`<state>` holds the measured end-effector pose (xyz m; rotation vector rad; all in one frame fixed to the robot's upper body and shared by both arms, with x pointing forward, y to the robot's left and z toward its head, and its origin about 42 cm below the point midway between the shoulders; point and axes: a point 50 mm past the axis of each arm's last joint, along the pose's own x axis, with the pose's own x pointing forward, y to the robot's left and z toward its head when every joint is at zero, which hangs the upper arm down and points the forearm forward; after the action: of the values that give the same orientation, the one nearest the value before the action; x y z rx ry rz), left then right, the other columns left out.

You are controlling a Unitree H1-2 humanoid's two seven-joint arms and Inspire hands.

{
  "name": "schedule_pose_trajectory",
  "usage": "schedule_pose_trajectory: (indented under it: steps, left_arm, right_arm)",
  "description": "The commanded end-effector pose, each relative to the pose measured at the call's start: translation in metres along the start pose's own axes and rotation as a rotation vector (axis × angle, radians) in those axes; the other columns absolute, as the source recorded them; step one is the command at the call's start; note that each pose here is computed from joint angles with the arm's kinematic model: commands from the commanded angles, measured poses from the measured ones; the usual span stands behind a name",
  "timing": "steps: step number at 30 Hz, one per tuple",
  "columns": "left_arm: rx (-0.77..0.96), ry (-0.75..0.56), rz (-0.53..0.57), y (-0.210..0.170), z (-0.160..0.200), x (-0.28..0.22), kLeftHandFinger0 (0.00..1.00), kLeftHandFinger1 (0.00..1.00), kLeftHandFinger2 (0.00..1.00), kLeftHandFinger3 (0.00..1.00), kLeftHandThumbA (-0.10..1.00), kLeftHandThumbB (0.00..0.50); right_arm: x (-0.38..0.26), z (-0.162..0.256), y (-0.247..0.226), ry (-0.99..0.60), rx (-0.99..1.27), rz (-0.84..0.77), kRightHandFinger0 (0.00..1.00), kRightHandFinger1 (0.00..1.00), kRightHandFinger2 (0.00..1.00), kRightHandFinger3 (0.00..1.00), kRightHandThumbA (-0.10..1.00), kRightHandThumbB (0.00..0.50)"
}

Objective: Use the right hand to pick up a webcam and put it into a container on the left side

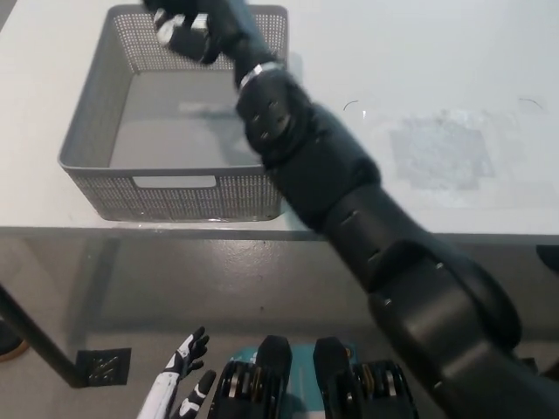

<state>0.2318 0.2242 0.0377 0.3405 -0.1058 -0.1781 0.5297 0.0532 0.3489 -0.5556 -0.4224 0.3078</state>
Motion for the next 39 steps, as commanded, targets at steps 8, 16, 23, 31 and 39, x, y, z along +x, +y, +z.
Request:
schedule_pose_trajectory:
  steps: [8, 16, 23, 31, 39]
  left_arm:
    - [0.017, -0.077, 0.026, 0.007, 0.01, 0.002, 0.98, 1.0, 1.0, 1.0, 0.97, 0.068]
    - [0.021, -0.088, 0.022, 0.01, 0.011, 0.008, 0.97, 1.0, 1.0, 1.0, 0.97, 0.08]
    - [0.017, -0.089, 0.022, 0.011, 0.011, 0.007, 0.97, 1.0, 1.0, 1.0, 0.98, 0.081]
    - [0.027, -0.099, 0.025, 0.013, 0.013, 0.01, 0.97, 0.98, 1.0, 1.0, 0.96, 0.076]
    - [0.039, -0.108, 0.023, 0.015, 0.015, 0.013, 0.99, 0.98, 1.0, 1.0, 0.95, 0.051]
  right_arm:
    - [0.003, 0.025, 0.023, -0.085, -0.02, 0.019, 0.0, 0.3, 0.72, 0.73, -0.1, 0.146]
    - [-0.002, 0.005, 0.025, -0.02, -0.025, 0.036, 0.0, 0.37, 0.78, 0.78, -0.1, 0.154]
    - [-0.014, -0.023, 0.035, 0.075, -0.051, 0.093, 0.0, 0.38, 0.79, 0.81, -0.1, 0.138]
    - [-0.022, -0.038, 0.039, 0.09, -0.061, 0.103, 0.0, 0.36, 0.77, 0.79, -0.1, 0.138]
    - [-0.018, -0.051, 0.028, 0.23, -0.168, 0.332, 1.0, 1.0, 1.0, 1.0, 0.7, 0.325]
